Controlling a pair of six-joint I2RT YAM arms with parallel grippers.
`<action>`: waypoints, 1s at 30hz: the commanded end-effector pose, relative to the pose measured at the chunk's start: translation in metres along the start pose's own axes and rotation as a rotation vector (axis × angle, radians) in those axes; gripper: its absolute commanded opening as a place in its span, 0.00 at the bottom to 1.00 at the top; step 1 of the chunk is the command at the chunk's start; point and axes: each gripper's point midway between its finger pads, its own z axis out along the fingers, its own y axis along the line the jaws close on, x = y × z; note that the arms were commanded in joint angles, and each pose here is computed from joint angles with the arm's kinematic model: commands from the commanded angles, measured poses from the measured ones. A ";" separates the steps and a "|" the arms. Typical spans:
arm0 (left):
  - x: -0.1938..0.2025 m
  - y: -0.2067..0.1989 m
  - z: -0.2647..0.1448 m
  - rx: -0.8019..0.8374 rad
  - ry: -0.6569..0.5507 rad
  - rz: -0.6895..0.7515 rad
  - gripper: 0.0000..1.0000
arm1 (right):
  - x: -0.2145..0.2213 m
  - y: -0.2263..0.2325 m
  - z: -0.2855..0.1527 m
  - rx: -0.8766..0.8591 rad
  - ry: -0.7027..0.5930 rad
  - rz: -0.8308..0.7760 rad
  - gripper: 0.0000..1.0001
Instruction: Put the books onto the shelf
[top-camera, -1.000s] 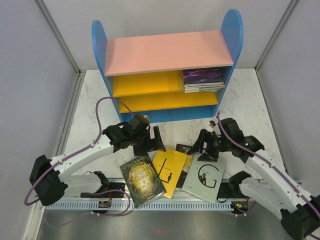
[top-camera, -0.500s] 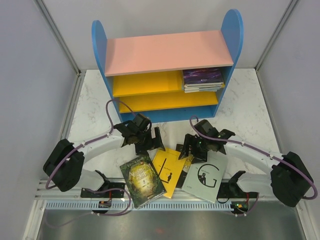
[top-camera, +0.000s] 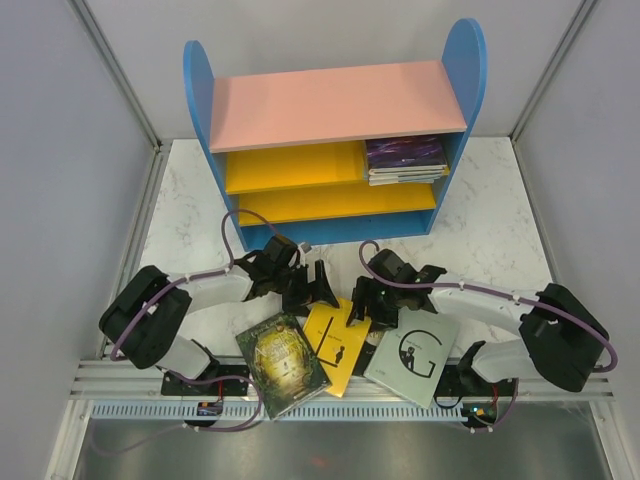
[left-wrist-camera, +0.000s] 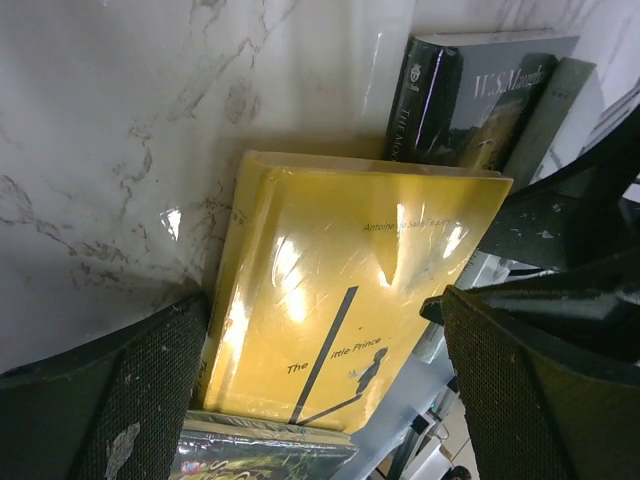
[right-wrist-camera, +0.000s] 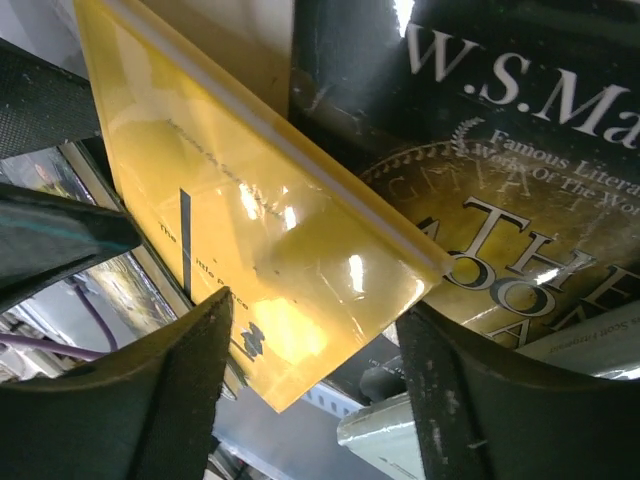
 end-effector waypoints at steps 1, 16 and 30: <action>0.025 -0.002 0.010 0.105 0.088 0.000 0.99 | 0.017 -0.041 0.037 0.076 0.000 0.050 0.67; 0.036 -0.067 -0.033 0.462 0.074 0.071 0.99 | -0.038 0.059 -0.052 -0.407 -0.370 0.039 0.21; 0.035 -0.105 -0.080 0.635 -0.023 0.092 0.98 | -0.034 0.111 -0.131 -0.698 -0.441 -0.010 0.00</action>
